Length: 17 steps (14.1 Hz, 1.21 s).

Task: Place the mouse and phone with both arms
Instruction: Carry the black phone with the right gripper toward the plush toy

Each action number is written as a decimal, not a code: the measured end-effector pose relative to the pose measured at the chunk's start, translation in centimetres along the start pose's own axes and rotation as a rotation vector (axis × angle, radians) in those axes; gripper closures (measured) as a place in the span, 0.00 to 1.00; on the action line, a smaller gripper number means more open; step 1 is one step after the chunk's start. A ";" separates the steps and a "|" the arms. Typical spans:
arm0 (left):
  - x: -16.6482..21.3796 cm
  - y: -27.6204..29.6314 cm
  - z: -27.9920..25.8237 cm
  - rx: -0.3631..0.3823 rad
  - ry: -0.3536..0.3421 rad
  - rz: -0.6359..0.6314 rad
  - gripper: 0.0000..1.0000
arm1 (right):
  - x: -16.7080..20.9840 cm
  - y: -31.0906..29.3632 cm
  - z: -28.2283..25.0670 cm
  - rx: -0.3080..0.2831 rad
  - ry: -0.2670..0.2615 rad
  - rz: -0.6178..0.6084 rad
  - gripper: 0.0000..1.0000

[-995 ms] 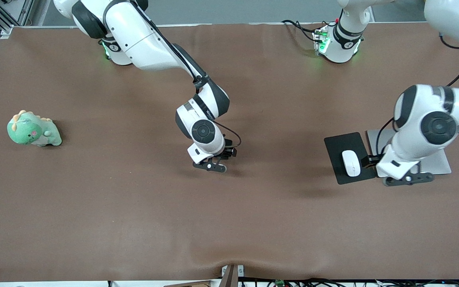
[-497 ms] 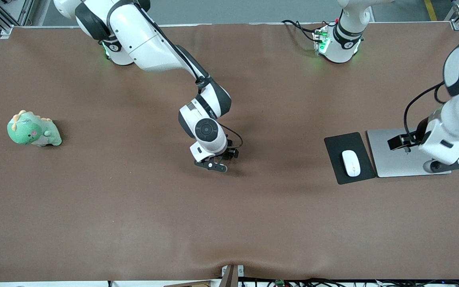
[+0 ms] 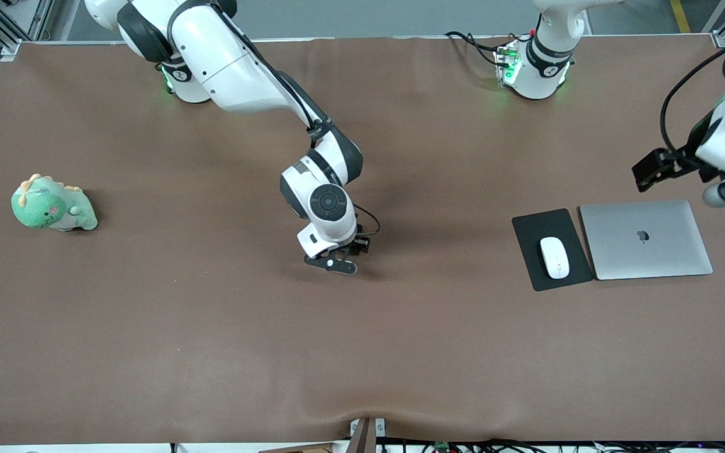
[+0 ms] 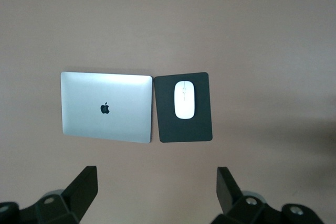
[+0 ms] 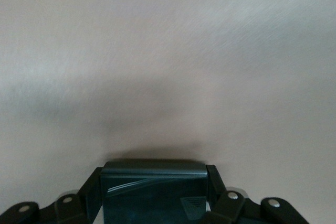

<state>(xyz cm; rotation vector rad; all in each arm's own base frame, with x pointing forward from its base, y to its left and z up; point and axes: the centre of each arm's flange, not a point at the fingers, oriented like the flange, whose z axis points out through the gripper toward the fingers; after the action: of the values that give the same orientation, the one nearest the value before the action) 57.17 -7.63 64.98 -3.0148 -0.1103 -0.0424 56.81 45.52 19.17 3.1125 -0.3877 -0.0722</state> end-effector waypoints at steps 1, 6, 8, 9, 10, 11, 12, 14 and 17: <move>-0.5 -0.2 -0.7 -0.001 0.006 0.006 0.00 | 1.4 1.0 -1.9 -0.005 0.004 0.021 0.20; -3.0 -1.2 -1.1 0.028 -0.022 0.027 0.00 | 8.9 10.2 -13.5 0.003 0.010 0.080 0.20; -4.0 -1.5 -1.4 0.025 -0.023 0.030 0.00 | 10.9 15.1 -16.0 0.011 0.014 0.063 0.20; -4.4 -1.7 -1.8 0.024 -0.018 0.032 0.00 | 11.7 17.7 -16.8 0.011 0.013 0.044 0.20; -4.7 -1.9 -2.1 0.024 -0.013 0.038 0.00 | 12.4 20.4 -17.5 0.010 0.009 0.017 0.20; -4.8 -2.2 -2.2 0.023 -0.011 0.051 0.00 | 13.0 23.3 -18.0 0.008 0.002 -0.019 0.20; -4.8 -2.7 -2.2 0.022 -0.011 0.063 0.00 | 13.6 26.2 -18.3 0.005 -0.009 -0.056 0.20; -4.6 -3.5 -2.0 0.020 -0.015 0.071 0.00 | 14.8 31.6 -18.9 0.002 -0.032 -0.103 0.20; -4.6 -3.6 -1.8 0.019 -0.018 0.074 0.00 | 16.8 39.1 -18.8 0.008 -0.055 -0.160 0.20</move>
<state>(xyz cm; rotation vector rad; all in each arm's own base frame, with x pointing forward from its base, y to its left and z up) 52.26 -4.62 67.07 -2.9982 -0.0014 -0.0066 64.34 3.42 37.62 3.1486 -0.1394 -0.1569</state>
